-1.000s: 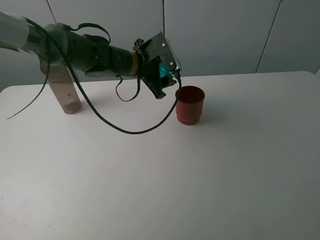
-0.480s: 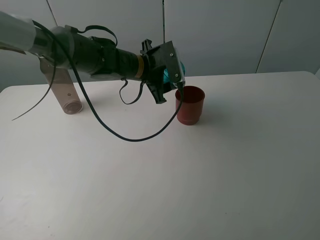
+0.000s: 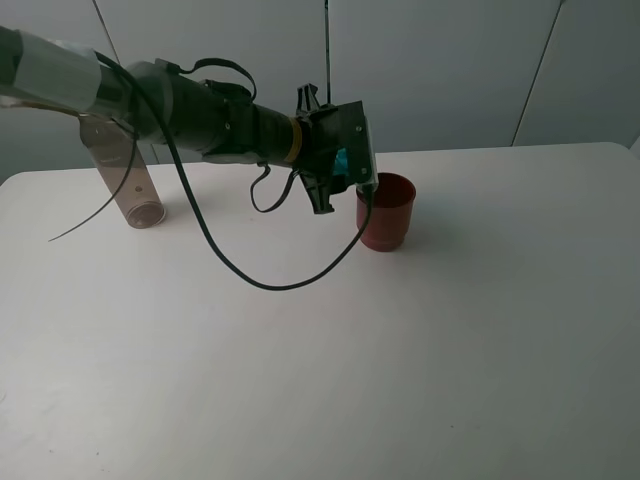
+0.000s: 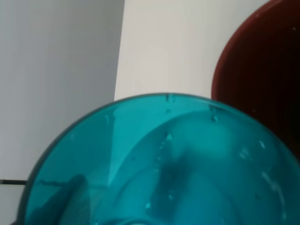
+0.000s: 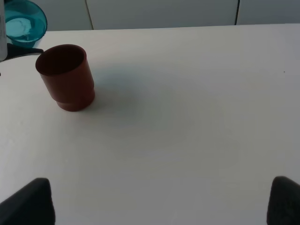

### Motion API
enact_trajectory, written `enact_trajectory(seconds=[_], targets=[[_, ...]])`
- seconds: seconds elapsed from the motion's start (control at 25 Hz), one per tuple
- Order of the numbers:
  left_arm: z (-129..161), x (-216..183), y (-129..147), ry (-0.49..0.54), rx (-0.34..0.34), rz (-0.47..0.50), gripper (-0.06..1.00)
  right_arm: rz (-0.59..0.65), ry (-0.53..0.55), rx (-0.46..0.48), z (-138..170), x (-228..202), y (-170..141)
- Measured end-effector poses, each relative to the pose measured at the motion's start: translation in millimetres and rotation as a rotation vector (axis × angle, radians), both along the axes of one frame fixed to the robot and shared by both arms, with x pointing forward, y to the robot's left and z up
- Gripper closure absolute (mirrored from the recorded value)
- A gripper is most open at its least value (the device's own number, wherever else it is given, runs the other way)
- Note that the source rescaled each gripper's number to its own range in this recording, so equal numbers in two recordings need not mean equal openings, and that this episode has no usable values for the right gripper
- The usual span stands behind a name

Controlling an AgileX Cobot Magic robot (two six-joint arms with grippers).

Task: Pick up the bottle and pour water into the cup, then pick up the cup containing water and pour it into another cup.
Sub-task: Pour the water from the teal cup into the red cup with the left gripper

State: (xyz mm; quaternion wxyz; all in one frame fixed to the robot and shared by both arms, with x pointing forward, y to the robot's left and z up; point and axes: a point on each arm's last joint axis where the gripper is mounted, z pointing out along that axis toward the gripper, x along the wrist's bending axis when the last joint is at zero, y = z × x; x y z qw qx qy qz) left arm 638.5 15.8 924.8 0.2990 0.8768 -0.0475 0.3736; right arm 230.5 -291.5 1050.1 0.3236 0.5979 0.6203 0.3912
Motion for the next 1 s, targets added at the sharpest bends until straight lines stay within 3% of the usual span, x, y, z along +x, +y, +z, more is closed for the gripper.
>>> enact_trajectory(seconds=[0.76,1.0], targets=[[9.4,5.6,-2.6,-0.059,0.029,-0.018,0.84,0.001,0.000,-0.002,0.0,0.0,0.0],[9.8,6.0,-2.5,-0.089,0.065,-0.044,0.84,0.001,0.000,-0.002,0.0,0.0,0.0]])
